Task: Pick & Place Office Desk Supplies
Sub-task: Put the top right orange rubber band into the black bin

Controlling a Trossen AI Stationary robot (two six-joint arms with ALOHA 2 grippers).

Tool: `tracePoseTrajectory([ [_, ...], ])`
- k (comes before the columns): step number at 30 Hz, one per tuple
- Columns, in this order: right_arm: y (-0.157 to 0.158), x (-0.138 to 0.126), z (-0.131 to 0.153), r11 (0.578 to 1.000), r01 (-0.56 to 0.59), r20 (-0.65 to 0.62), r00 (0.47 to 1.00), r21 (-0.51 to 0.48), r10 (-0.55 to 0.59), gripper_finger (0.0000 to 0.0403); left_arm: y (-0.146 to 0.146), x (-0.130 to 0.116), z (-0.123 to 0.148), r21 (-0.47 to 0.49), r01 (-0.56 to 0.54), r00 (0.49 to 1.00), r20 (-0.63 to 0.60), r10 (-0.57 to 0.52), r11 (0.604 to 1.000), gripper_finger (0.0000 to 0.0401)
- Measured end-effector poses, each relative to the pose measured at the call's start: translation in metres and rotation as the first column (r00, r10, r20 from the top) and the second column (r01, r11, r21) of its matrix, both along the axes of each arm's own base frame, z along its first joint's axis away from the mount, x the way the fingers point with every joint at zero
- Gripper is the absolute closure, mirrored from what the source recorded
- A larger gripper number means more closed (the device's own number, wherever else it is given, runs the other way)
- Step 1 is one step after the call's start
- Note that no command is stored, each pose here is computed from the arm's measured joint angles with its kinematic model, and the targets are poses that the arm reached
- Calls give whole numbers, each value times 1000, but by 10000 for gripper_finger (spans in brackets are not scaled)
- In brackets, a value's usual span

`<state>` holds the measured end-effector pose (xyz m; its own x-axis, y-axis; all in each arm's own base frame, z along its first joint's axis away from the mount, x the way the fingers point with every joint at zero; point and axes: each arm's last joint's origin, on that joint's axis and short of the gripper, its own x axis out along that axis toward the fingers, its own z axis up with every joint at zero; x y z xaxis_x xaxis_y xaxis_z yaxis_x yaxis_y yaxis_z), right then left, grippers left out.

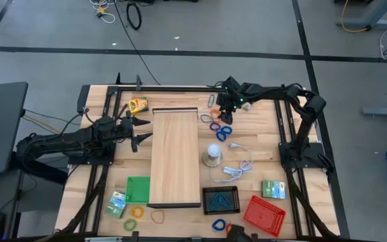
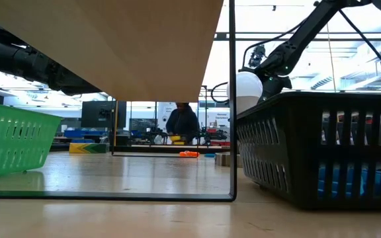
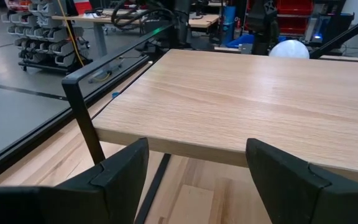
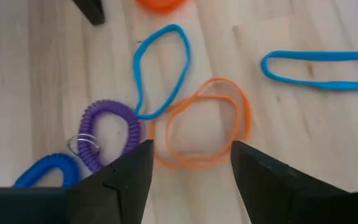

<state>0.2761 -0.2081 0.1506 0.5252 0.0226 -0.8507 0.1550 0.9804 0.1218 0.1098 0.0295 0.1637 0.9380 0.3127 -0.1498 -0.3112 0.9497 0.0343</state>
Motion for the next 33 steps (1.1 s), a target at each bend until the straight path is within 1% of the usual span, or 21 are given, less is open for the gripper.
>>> tracePoseTrajectory([
  [6, 1, 3, -1, 1000, -9, 8, 1000, 0, 9, 185, 0, 0, 0, -1, 0, 1000, 0, 0, 1000, 128],
  [12, 1, 4, -17, 999, -19, -31, 999, 27, 20, 185, 0, 0, 0, -6, -1, 1000, 2, 1, 1000, 128],
  [18, 0, 5, -18, 1000, -21, -41, 999, 0, 21, 186, 0, 0, 0, -6, -1, 1000, 2, 1, 1000, 128],
  [21, 0, 6, -18, 1000, -19, -49, 999, -20, 18, 198, 0, 0, 0, -6, -1, 1000, 2, 1, 1000, 128],
  [23, 0, 6, -18, 999, -17, -55, 998, -33, 15, 218, 0, 0, 0, -6, -1, 1000, 1, 1, 1000, 128],
  [26, 3, 8, -18, 998, -22, -74, 997, -58, 17, 265, 0, 0, 0, -6, -1, 1000, -2, 1, 1000, 128],
  [31, 7, 11, -19, 998, -33, -79, 996, -58, 28, 380, 0, 0, 0, -5, -1, 1000, -3, 1, 1000, 128],
  [32, 8, 11, -19, 998, -36, -81, 996, -57, 31, 390, 0, 0, 0, -5, -1, 1000, -3, 1, 1000, 128],
  [33, 9, 12, -19, 998, -37, -82, 996, -56, 32, 391, 0, 0, 0, -5, -1, 1000, -3, 0, 1000, 128],
])
